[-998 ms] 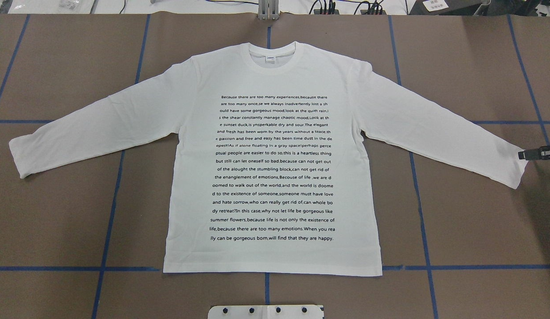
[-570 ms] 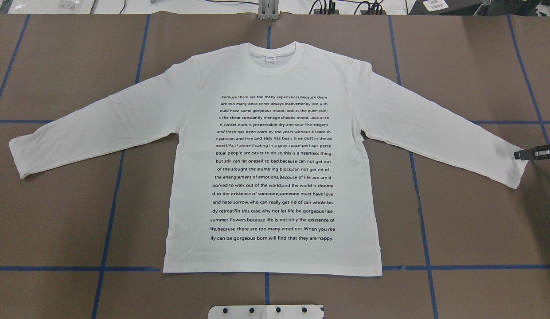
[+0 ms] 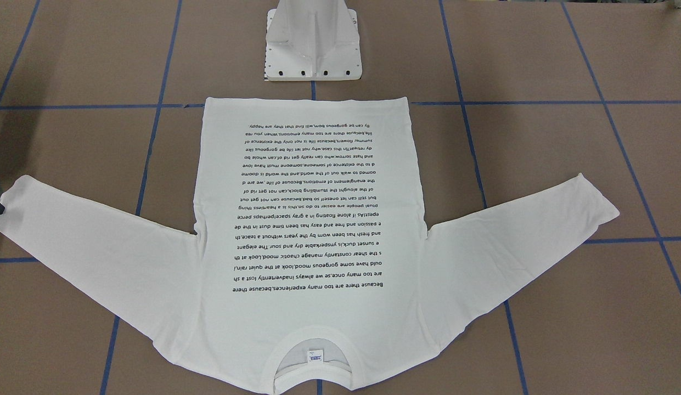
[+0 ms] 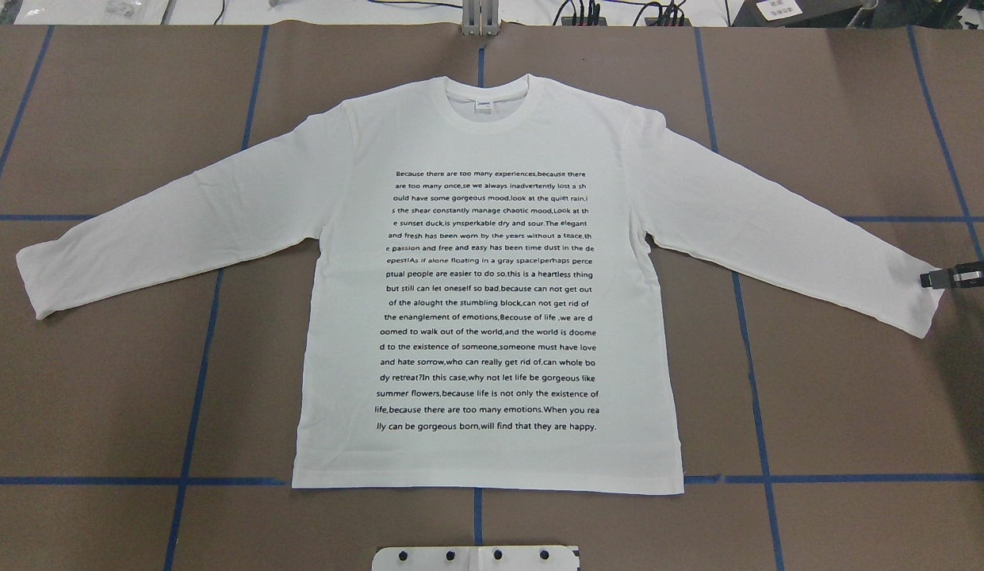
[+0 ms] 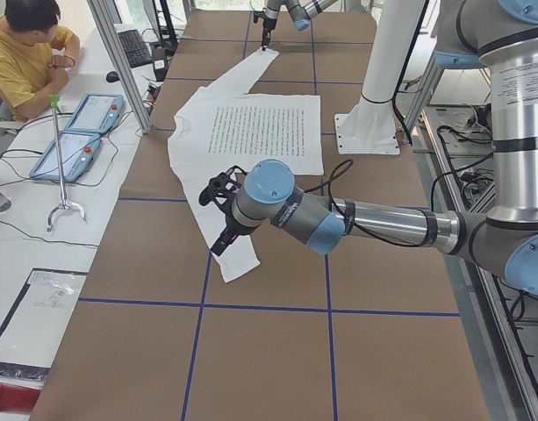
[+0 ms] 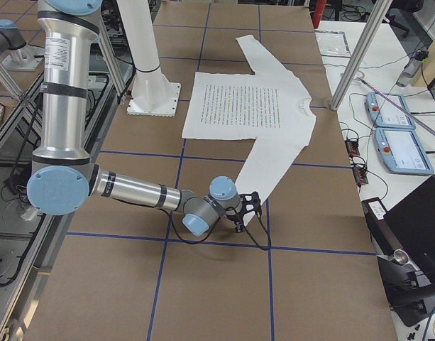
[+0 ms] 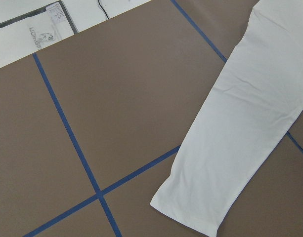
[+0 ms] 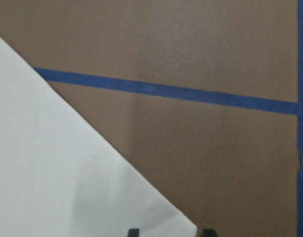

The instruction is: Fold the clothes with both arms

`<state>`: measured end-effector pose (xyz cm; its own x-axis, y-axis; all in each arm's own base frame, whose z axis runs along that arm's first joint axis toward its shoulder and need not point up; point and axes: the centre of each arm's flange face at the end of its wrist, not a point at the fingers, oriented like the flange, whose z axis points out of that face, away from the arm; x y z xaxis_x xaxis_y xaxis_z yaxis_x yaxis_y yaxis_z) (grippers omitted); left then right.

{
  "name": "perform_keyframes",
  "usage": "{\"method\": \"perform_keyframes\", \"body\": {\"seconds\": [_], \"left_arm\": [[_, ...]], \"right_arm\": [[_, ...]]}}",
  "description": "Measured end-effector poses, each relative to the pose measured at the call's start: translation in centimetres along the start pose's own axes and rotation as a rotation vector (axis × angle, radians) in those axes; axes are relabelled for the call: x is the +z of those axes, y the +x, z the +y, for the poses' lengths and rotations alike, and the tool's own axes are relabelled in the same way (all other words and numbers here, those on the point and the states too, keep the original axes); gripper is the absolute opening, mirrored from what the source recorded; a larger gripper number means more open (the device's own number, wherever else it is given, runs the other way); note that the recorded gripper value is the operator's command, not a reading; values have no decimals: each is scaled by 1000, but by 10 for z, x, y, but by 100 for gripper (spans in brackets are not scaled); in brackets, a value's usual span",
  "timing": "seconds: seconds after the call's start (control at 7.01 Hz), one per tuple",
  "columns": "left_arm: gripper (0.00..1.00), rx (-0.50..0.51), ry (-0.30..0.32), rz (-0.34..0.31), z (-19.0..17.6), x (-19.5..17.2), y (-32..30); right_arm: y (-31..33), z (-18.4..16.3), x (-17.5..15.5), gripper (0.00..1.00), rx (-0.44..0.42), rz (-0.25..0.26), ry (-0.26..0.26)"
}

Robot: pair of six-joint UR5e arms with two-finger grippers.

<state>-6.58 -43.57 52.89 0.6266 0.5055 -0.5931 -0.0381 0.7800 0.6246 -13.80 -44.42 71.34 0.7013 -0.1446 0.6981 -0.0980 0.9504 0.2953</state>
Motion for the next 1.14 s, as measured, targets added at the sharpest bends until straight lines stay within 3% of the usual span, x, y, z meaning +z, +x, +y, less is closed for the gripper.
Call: {"method": "perform_keyframes", "body": {"seconds": [0.71, 1.14], "left_arm": [[100, -1, -1, 1, 1, 0, 0], [100, -4, -2, 4, 3, 0, -1]], "right_arm": [[-9, -14, -23, 0, 1, -20, 29], [-65, -73, -99, 0, 78, -21, 7]]}}
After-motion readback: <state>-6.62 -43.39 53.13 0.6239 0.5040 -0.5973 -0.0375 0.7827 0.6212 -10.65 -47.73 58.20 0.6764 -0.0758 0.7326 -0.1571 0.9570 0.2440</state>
